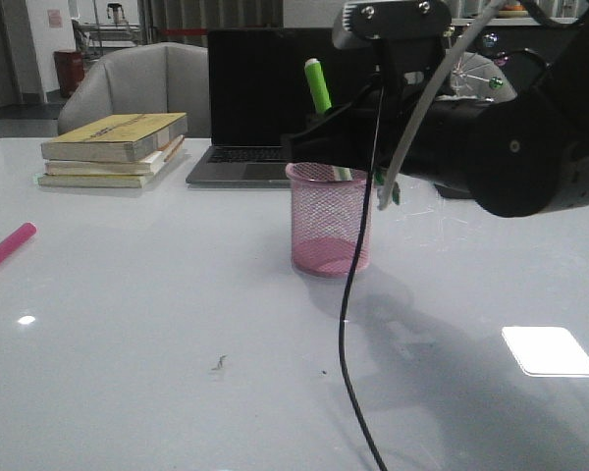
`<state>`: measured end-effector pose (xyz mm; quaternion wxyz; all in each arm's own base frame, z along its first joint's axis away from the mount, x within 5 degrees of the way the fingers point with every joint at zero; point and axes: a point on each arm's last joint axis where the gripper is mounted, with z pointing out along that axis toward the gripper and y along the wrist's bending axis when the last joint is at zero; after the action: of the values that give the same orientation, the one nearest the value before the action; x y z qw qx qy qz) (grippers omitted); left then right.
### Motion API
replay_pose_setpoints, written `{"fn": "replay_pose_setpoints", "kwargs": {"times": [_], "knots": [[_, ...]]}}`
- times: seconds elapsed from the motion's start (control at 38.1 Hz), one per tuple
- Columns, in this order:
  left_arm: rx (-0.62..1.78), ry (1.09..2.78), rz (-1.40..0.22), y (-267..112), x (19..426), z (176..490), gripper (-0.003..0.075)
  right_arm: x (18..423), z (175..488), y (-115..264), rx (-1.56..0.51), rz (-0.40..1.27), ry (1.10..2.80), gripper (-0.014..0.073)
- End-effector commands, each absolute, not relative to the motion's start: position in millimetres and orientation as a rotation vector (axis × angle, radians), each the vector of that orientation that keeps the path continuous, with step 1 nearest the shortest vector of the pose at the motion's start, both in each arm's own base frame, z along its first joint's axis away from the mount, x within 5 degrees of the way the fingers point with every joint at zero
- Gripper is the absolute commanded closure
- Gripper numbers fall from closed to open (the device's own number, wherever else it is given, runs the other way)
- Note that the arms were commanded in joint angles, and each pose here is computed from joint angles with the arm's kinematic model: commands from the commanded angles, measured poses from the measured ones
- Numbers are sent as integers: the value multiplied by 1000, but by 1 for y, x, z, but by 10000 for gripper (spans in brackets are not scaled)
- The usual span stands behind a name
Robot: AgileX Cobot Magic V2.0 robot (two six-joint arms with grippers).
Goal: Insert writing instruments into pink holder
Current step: 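Carry the green marker upright over the pink holder with the right gripper, then lower the green marker into the holder and open the right gripper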
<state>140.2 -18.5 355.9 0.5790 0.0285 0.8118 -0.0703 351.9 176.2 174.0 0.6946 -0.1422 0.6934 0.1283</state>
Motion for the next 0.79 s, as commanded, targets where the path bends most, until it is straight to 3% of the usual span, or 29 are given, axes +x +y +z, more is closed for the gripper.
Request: {"fn": "replay_pose_setpoints", "kwargs": {"times": [0.0, 0.13, 0.37, 0.76], "knots": [[43, 1785, -175, -18, 140, 374, 137, 351, 209, 177, -296, 311, 1366, 503], [43, 1785, -175, -18, 140, 374, 137, 351, 209, 177, -297, 311, 1368, 487], [43, 1785, -175, -18, 140, 374, 137, 352, 202, 178, -316, 307, 1440, 300], [43, 1785, -175, -18, 140, 374, 137, 352, 202, 178, -319, 306, 1458, 294]]}}
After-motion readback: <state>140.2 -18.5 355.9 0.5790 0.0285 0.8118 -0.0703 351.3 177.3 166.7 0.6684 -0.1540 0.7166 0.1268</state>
